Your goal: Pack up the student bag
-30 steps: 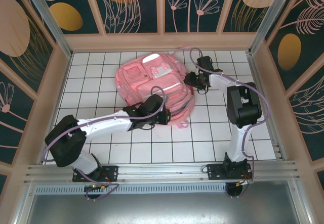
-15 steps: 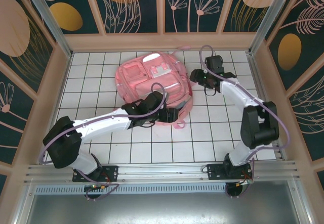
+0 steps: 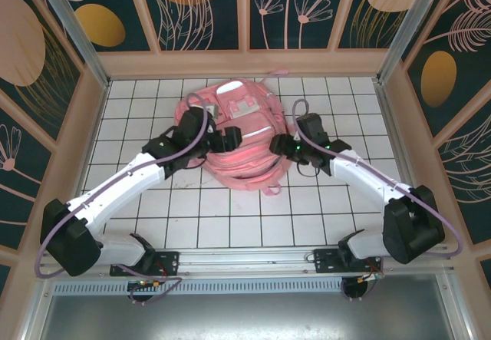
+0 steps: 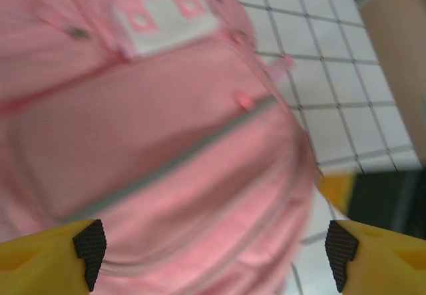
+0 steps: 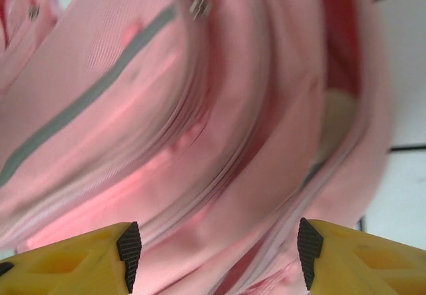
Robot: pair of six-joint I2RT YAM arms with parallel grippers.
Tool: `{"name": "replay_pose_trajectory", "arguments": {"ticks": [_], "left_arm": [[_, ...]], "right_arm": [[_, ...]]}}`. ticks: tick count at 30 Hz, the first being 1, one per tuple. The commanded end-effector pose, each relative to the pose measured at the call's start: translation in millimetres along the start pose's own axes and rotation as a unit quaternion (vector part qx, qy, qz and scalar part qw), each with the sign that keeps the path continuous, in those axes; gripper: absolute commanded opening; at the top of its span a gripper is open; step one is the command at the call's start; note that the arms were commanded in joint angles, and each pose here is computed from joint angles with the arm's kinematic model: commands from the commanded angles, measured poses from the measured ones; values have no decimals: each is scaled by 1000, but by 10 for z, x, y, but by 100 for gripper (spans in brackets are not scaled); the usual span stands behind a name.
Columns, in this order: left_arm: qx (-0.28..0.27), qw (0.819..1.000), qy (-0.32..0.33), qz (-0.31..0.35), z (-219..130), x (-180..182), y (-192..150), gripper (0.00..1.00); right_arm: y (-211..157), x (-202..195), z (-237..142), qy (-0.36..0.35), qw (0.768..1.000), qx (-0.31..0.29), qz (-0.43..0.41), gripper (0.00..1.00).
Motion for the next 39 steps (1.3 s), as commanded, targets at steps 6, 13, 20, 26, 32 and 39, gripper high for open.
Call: {"name": "replay_pose_trajectory", "arguments": {"ticks": [6, 13, 20, 26, 32, 39], "left_arm": [[23, 990, 125, -53, 353, 1123, -34, 86], [19, 983, 117, -137, 752, 1688, 45, 82], [38, 985, 102, -136, 1094, 1789, 28, 61], [55, 982, 107, -143, 1121, 1825, -135, 0], [58, 978, 86, -179, 919, 1740, -413, 0], [54, 973, 41, -221, 725, 1382, -718, 0]], "right_arm": [[-444, 136, 114, 28, 999, 31, 24, 66], [-590, 154, 236, 17, 999, 47, 16, 66], [-548, 129, 373, -8, 999, 42, 7, 64], [-349, 15, 428, -35, 999, 22, 2, 58], [40, -252, 506, -64, 998, 3, 6, 54], [619, -470, 629, -92, 995, -28, 5, 54]]}}
Point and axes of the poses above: each hand's point on the last joint's axis, 136 mm out from that joint toward the fingers, its own z axis out along the fingers, its own x axis along the line the jaws close on, y = z × x, the point moved 6 cm from there along -z, back along the fingers, and after that the axes turned 11 degrees about z, right-handed, at the moved point
